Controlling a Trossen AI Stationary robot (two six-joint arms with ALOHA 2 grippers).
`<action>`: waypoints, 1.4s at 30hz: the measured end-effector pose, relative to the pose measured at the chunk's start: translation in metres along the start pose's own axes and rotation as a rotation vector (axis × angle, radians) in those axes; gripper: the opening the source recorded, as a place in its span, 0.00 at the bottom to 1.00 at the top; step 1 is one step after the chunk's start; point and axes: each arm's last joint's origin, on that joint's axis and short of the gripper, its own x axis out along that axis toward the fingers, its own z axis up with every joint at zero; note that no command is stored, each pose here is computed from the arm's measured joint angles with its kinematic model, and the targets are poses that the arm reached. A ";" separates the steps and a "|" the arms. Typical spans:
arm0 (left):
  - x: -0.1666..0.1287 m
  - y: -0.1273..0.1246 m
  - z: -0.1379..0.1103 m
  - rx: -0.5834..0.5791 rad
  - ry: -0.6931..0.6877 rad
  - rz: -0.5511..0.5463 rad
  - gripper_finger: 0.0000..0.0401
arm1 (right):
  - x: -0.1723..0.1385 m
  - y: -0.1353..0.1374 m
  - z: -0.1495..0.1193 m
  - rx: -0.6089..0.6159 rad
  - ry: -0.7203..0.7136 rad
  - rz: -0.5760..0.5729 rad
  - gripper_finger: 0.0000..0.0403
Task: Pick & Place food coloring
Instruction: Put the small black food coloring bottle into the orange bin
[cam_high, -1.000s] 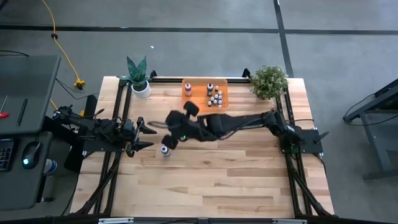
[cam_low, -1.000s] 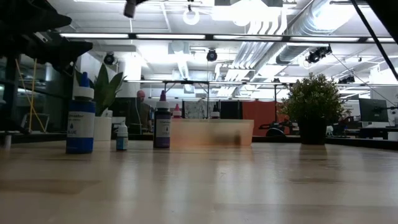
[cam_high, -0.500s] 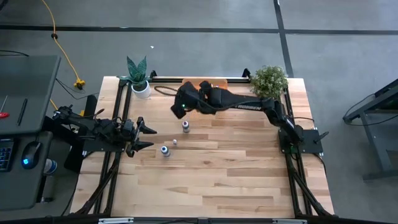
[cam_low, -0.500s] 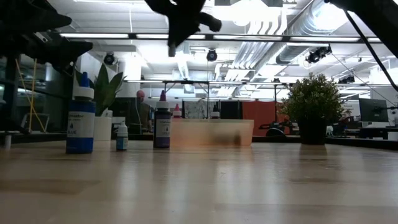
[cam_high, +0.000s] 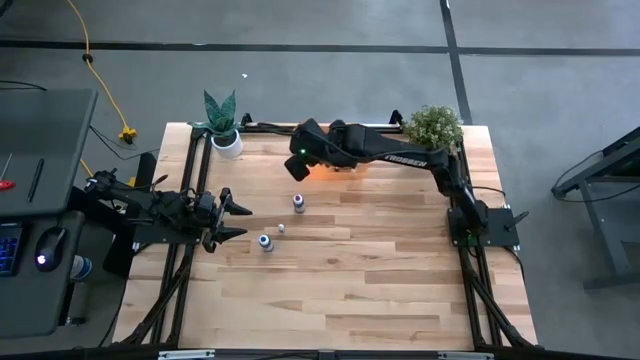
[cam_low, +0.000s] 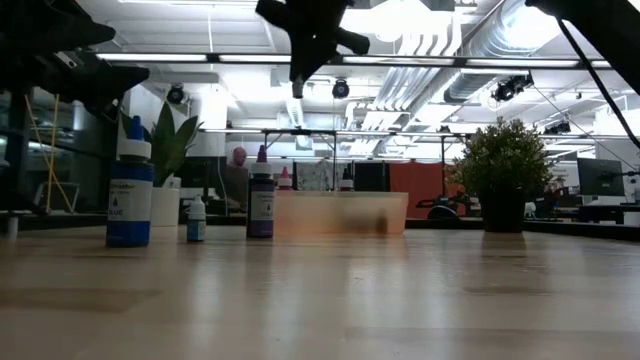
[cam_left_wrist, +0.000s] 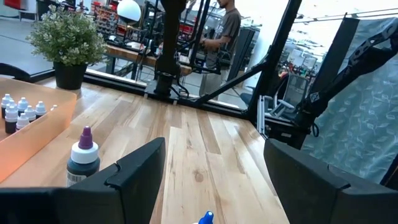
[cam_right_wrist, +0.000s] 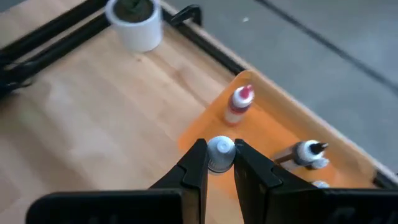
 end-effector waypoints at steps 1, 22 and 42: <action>0.000 0.000 0.000 0.000 0.000 0.000 0.68 | -0.002 0.000 0.000 0.000 0.012 0.025 0.12; 0.000 0.000 0.000 0.000 0.000 0.000 0.68 | 0.057 -0.081 -0.057 0.201 -0.007 0.120 0.12; 0.000 0.000 0.000 0.000 0.000 0.000 0.68 | 0.138 -0.085 -0.084 0.258 0.116 0.021 0.13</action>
